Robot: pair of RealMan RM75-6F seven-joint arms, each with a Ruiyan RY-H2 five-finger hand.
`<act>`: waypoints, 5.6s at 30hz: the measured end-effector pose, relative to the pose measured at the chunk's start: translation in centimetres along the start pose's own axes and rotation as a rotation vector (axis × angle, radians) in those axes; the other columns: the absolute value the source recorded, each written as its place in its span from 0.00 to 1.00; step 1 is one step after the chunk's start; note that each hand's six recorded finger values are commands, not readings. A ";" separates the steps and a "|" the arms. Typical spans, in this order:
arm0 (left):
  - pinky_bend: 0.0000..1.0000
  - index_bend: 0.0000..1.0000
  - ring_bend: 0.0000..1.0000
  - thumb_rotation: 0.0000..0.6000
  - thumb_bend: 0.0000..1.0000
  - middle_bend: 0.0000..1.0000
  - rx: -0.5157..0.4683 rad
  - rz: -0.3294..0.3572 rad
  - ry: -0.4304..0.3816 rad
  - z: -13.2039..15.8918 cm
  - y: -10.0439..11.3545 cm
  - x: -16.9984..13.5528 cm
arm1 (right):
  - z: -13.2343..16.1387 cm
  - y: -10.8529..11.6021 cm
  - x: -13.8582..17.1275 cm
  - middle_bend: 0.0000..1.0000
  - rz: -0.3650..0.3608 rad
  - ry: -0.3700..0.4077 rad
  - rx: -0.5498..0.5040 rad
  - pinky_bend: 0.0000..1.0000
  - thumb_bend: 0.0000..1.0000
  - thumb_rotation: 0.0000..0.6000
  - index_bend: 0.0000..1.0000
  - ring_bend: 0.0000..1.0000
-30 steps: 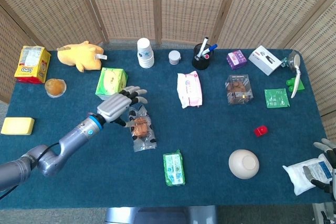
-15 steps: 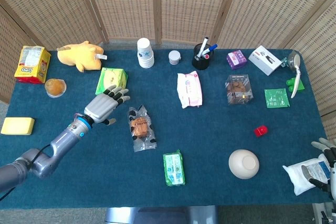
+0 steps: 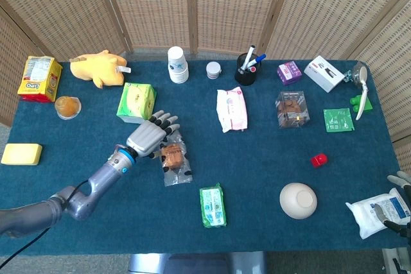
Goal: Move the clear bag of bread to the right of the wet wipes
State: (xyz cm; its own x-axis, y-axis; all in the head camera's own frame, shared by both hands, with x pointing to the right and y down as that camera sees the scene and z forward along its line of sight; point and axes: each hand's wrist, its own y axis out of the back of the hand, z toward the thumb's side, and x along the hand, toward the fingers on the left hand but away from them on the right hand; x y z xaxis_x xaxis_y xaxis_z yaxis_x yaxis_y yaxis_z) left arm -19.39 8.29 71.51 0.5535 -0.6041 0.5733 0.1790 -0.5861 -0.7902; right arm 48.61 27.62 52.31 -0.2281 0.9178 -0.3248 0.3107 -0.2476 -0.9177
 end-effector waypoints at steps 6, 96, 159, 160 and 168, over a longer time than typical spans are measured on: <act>0.00 0.15 0.00 1.00 0.30 0.01 -0.102 0.012 0.012 2.4 0.4 1.9 | -0.6 0.1 0.2 0.20 -0.003 -0.011 -0.005 0.05 0.31 1.00 0.25 0.07; 0.00 0.18 0.00 1.00 0.30 0.05 -0.241 0.153 0.324 -7.2 3.1 -21.9 | 10.6 -2.3 -5.8 0.20 0.150 0.373 0.036 0.05 0.30 1.00 0.24 0.07; 0.00 0.15 0.00 1.00 0.30 0.02 -0.391 0.113 0.495 -10.9 -0.9 -29.7 | 31.8 -20.2 -13.3 0.31 0.789 0.688 0.343 0.19 0.45 0.41 0.30 0.18; 0.00 0.15 0.00 1.00 0.30 0.02 -0.391 0.114 0.495 -10.9 -0.9 -29.7 | 31.4 -20.2 -13.4 0.31 0.790 0.683 0.350 0.19 0.46 0.41 0.31 0.19; 0.00 0.15 0.00 1.00 0.30 0.01 -0.388 0.114 0.480 -10.8 -0.7 -29.2 | 29.2 -19.8 -13.8 0.35 0.788 0.644 0.393 0.22 0.45 0.40 0.34 0.23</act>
State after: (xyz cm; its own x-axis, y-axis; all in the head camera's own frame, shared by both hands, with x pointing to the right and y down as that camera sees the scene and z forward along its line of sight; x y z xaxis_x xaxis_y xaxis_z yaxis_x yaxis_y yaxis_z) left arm -44.44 20.52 57.69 0.1082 -0.7968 0.5945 -0.2176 -0.6025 -0.7679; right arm 18.71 10.76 68.28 0.4674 0.4195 -0.7781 -0.1854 -0.8141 -0.5503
